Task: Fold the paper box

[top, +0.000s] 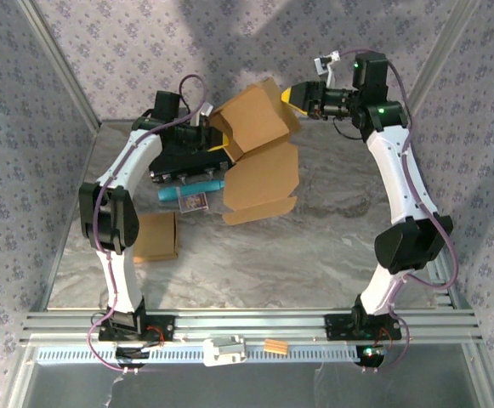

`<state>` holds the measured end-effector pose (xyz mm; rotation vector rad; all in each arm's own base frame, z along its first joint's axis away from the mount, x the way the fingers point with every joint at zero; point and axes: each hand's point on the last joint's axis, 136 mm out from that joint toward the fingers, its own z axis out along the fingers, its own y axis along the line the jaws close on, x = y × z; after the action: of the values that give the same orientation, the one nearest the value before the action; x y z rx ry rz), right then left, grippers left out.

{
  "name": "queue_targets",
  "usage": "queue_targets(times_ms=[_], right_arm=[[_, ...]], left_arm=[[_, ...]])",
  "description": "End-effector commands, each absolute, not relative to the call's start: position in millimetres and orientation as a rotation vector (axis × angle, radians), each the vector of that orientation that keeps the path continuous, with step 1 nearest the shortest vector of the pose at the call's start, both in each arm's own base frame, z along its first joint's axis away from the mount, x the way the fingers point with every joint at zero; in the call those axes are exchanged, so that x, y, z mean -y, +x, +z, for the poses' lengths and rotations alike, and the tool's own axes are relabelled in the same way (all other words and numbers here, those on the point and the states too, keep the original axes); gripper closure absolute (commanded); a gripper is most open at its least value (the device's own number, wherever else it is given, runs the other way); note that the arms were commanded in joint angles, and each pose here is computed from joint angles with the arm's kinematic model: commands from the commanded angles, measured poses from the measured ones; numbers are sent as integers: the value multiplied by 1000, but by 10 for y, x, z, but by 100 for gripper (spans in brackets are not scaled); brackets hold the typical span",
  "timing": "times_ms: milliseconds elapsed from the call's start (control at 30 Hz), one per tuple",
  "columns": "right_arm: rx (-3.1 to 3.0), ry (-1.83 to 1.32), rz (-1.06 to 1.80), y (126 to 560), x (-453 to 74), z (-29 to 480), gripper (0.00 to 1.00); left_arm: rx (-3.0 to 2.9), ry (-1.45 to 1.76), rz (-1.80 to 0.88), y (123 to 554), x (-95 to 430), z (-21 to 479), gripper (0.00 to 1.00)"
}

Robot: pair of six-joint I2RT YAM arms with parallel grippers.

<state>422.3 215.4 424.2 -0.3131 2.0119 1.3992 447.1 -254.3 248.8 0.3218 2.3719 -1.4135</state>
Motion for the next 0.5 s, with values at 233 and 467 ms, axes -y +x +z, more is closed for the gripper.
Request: queue_targets(times_ms=[233,467], right_arm=[[-2083,-376,1110,4132,-2129,4148,55],[-2132,-410,903,4155,-2192,4047,54]], left_arm=[[-2347,380,-1413,4393,2603,2618,100],[-2359,407,-1387,4314,2644,2634,100]])
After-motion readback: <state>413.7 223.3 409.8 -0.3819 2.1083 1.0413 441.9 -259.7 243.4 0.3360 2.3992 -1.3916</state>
